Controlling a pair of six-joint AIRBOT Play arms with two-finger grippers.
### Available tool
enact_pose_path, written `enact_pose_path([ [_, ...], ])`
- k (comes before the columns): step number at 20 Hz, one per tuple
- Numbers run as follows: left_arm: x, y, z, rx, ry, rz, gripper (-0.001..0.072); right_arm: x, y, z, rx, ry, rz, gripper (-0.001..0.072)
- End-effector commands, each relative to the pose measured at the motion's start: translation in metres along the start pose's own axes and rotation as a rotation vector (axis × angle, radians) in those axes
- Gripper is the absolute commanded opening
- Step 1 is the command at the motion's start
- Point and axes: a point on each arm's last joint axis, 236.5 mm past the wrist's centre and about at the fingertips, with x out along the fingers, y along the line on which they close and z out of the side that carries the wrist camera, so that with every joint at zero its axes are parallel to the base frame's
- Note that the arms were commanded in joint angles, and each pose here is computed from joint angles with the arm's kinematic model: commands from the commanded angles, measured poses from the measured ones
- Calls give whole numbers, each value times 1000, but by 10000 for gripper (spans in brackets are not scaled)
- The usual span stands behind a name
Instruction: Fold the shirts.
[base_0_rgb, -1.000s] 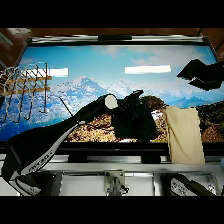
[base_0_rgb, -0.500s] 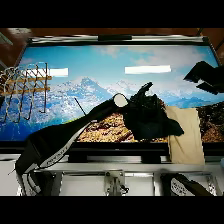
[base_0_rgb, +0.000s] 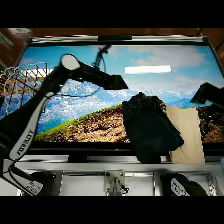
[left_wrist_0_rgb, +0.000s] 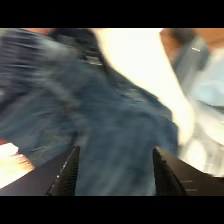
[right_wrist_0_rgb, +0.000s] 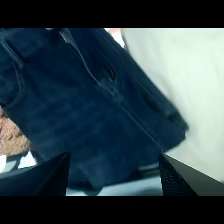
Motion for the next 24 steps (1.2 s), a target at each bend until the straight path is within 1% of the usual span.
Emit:
enact_pose_path([
  [1,-69,46,13,20,-39,150,522,15,-4,-62,137,57,47,668],
  [4,-93,65,21,5,-78,190,522,59,-26,-116,340,66,0,672],
  [6,-101,71,24,-2,-90,201,522,95,-6,-146,395,134,113,677],
  [7,-102,73,24,0,-92,203,522,110,3,-157,419,166,159,696],
  [9,-103,74,24,-1,-91,204,522,137,3,-172,467,198,163,696],
  [13,-104,75,23,2,-88,207,520,169,3,-171,478,151,145,697],
  [16,-105,76,24,-1,-93,209,504,192,13,-177,499,145,190,697],
  [18,-105,77,24,-1,-93,210,504,200,18,-155,524,47,236,697],
  [19,-105,77,24,-2,-94,210,504,203,14,-145,544,8,230,697],
  [22,-105,77,24,-5,-94,210,504,222,18,-136,551,25,228,693],
  [23,-106,77,24,-5,-94,210,504,227,23,-131,565,21,244,681],
  [24,-106,77,24,-5,-94,210,504,232,29,-122,571,-2,266,504],
])
